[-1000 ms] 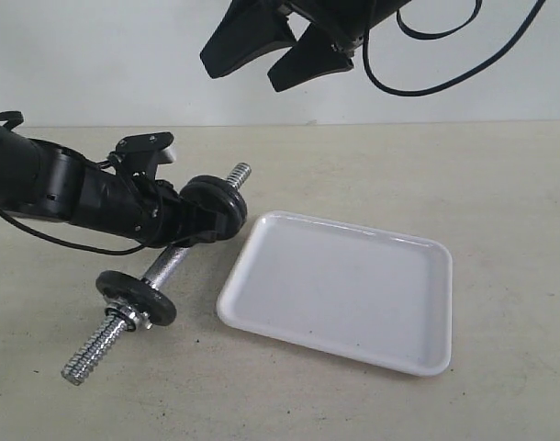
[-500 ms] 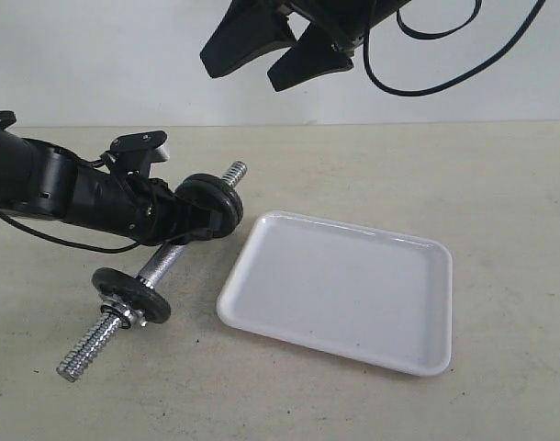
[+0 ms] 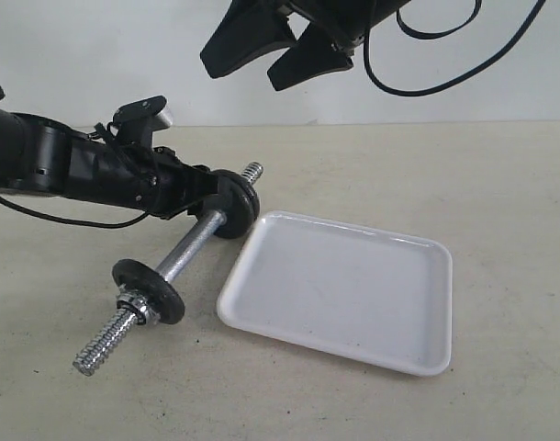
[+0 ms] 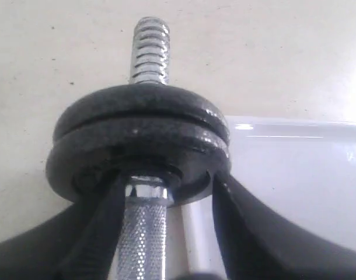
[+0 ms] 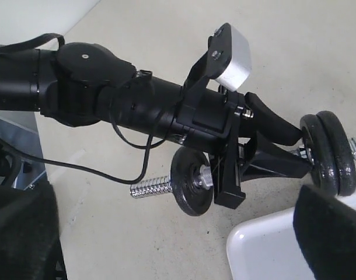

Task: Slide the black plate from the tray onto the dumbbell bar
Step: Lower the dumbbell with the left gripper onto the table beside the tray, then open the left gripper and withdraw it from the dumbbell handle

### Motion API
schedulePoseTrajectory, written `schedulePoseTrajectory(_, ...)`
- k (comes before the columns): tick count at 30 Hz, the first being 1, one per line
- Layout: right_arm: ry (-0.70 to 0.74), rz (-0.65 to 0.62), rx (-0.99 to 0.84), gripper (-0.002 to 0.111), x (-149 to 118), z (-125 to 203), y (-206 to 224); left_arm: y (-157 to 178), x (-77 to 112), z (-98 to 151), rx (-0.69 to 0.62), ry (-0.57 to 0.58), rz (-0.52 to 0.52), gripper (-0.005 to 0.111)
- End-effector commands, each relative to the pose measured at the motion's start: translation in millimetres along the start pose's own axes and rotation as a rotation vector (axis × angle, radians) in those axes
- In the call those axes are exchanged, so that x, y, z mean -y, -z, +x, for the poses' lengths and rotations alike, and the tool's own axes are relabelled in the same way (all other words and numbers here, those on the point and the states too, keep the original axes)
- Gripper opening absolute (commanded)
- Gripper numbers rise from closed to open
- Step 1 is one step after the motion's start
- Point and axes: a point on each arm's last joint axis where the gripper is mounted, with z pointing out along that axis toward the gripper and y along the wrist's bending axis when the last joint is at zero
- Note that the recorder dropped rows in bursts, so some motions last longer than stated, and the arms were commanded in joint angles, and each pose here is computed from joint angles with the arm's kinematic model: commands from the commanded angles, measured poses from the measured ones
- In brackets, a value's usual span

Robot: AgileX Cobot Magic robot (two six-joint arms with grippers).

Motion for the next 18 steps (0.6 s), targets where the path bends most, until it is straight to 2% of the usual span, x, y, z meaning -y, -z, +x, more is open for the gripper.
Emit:
schedulePoseTrajectory(1,0.022,-0.007,0.009,0.104,-6.8,-2.5,4.1,1.1,2.8,-2.6,0.011,0.011,0.013,0.045)
schedulePoseTrajectory(11,0.022,-0.007,0.009,0.104,-6.8,-2.5,4.1,1.1,3.1,-2.6,0.011,0.012,0.018,0.045)
schedulePoseTrajectory(18,0.028,-0.004,0.007,0.104,-6.5,-2.2,4.1,8.9,12.2,-8.9,0.031,-0.010,0.076,0.045)
